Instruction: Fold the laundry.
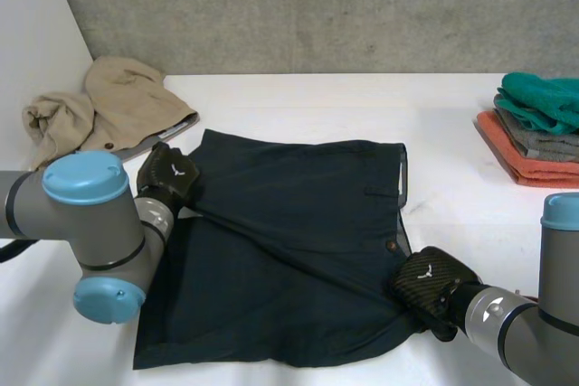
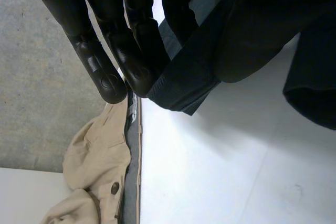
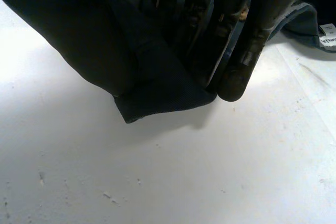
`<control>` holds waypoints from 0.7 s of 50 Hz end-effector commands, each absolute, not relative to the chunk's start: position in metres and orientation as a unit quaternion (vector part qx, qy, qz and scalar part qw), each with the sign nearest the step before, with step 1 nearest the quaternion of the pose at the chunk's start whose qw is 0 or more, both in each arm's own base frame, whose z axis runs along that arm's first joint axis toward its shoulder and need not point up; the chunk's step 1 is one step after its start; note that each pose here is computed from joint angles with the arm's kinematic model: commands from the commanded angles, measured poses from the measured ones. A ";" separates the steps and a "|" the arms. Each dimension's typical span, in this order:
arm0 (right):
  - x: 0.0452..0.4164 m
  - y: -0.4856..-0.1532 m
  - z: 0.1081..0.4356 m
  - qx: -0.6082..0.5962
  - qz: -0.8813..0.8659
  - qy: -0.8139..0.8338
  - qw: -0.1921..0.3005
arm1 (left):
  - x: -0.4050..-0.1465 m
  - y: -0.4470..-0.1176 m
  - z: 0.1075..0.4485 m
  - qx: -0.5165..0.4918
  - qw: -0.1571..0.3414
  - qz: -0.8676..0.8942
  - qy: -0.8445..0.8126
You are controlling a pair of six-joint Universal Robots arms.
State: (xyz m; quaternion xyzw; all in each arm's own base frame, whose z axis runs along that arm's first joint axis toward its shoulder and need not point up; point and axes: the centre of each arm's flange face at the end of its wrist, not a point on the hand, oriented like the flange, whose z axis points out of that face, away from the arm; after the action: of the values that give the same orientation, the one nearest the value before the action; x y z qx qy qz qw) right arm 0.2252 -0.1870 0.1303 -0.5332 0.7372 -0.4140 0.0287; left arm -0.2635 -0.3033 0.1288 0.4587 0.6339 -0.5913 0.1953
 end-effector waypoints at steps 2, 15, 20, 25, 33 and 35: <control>0.225 -0.186 0.129 -0.532 -0.415 0.737 0.029 | -0.265 -0.304 0.127 0.456 0.188 -0.594 0.635; 0.225 -0.192 0.130 -0.503 -0.431 0.748 0.036 | -0.244 -0.266 0.202 0.345 0.115 -0.651 0.666; 0.225 -0.196 0.133 -0.482 -0.441 0.756 0.043 | -0.229 -0.223 0.211 0.333 0.068 -0.608 0.718; 0.226 -0.200 0.135 -0.467 -0.455 0.757 0.043 | -0.218 -0.182 0.206 0.335 0.019 -0.532 0.777; 0.226 -0.205 0.136 -0.453 -0.467 0.758 0.042 | -0.206 -0.129 0.181 0.347 -0.026 -0.428 0.834; 0.226 -0.205 0.137 -0.449 -0.471 0.758 0.044 | -0.205 -0.124 0.173 0.352 -0.027 -0.413 0.839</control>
State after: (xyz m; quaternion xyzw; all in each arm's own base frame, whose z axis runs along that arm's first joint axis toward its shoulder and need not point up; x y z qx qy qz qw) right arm 0.2257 -0.2028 0.1357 -0.4597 0.7573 -0.4620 0.0420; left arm -0.2101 -0.1478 0.1927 0.3389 0.8173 -0.4658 -0.0143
